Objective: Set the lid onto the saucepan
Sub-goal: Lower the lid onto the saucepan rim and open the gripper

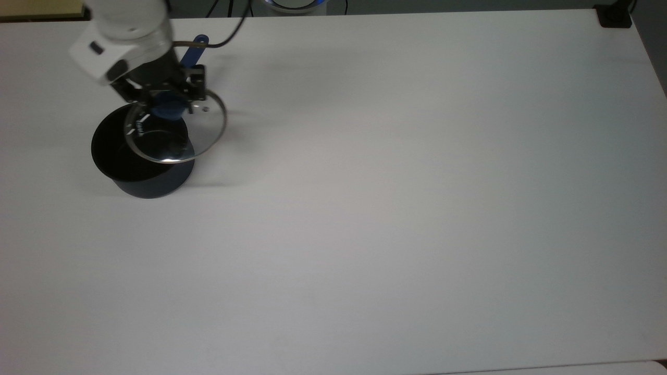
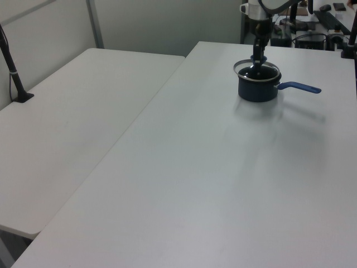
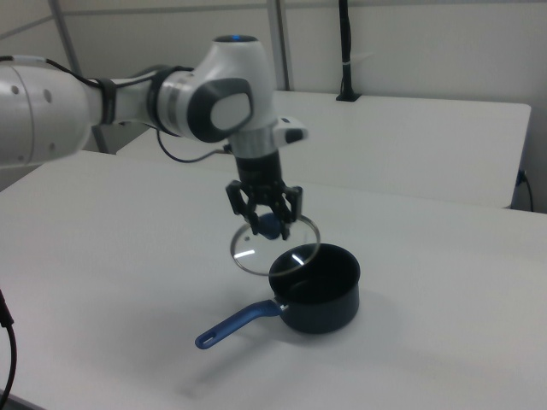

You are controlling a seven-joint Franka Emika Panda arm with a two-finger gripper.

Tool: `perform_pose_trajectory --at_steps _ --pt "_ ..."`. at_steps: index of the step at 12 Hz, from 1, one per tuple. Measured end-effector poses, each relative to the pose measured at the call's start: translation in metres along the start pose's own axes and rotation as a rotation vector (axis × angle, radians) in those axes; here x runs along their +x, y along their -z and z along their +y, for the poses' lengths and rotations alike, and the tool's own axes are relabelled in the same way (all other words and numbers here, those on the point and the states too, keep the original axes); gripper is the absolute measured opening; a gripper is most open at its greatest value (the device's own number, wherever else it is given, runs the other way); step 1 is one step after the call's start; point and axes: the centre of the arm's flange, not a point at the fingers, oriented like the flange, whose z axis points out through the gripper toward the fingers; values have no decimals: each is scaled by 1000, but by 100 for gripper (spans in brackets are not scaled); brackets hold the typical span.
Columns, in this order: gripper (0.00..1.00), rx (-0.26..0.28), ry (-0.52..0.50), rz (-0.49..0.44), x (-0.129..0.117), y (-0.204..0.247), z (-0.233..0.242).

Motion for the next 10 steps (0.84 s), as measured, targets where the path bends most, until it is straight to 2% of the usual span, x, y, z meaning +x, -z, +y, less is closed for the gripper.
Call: perform_pose_trajectory --at_steps 4,6,10 --pt "60 -9 -13 -12 8 -26 45" --pt "60 -26 -15 27 15 -29 50" --pt "60 -25 -11 20 13 -36 58"
